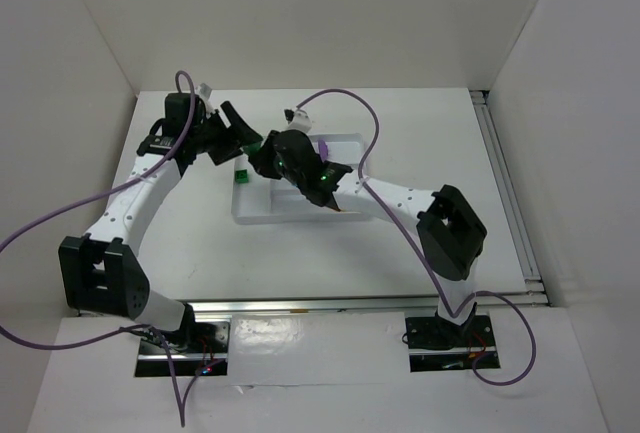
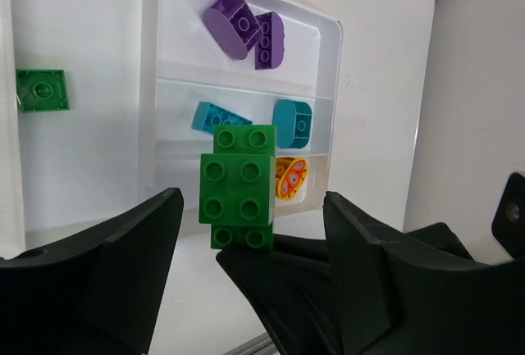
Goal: Sort the legos into containers by color
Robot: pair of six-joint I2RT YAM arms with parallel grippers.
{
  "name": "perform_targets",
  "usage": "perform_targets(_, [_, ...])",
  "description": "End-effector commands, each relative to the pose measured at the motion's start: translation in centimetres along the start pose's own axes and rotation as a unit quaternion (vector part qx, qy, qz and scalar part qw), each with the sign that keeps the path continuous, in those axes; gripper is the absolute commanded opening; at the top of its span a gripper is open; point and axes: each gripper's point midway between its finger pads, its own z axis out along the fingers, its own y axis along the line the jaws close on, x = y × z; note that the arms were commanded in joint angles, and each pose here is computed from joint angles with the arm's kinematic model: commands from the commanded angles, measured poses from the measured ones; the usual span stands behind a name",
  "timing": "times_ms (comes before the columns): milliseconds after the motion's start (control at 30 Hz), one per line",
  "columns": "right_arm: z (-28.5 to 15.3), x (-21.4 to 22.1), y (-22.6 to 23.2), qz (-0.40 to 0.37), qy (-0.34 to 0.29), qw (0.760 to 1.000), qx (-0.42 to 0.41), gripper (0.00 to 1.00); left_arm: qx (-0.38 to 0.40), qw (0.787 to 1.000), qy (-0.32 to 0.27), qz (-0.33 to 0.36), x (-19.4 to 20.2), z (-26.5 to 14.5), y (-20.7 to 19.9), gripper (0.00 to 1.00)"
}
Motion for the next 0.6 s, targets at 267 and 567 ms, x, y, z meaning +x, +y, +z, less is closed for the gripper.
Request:
perform_targets(267, [-1.3,-1.1,-0.2,-0.024,-0.021,0.999,0.007,0.00,0.024,1.000,0.009,0.018,0.6,-0.3,-0.8,0.74])
perform_targets(567, [-1.5,-1.5,0.7,-0.025,-0.027,0.999,-0.014,0.00,0.073,0.994,0.081,-0.004,2.3,1.1,-0.8,0.85])
